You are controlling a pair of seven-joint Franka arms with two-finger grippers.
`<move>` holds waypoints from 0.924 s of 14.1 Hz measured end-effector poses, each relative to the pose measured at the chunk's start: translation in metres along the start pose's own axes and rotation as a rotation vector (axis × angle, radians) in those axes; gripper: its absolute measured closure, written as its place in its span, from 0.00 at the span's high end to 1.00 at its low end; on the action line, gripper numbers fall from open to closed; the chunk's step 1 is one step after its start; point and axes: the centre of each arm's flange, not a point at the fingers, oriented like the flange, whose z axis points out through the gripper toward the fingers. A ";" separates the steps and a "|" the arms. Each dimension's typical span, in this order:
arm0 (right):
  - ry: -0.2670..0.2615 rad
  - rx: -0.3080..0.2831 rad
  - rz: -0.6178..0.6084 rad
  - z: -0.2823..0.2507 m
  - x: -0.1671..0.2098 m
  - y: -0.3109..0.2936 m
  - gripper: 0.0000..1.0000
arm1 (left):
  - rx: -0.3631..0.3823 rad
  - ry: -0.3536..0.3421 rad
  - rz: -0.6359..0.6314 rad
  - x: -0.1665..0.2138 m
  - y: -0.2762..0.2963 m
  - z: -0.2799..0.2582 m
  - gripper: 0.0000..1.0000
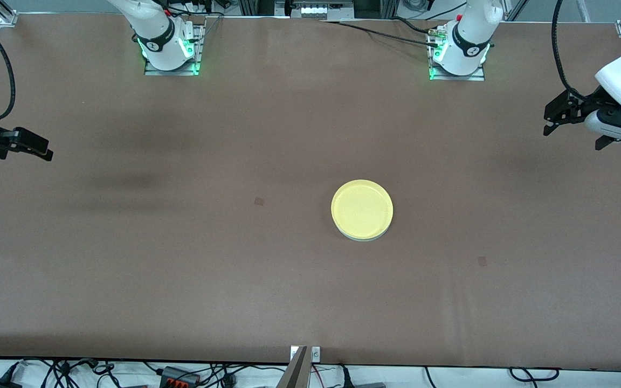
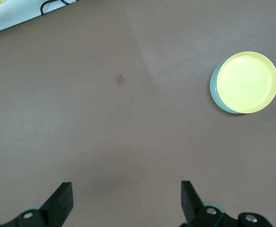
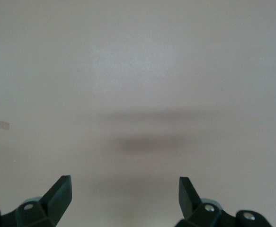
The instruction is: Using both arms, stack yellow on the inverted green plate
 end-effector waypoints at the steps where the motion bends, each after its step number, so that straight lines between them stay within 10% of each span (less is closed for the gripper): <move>1: 0.002 0.000 0.000 0.000 -0.003 0.000 1.00 | 0.000 0.000 0.000 0.000 0.000 0.000 1.00; 13: 0.012 -0.003 -0.005 0.004 -0.002 -0.002 1.00 | 0.000 0.000 0.001 0.000 0.000 0.000 1.00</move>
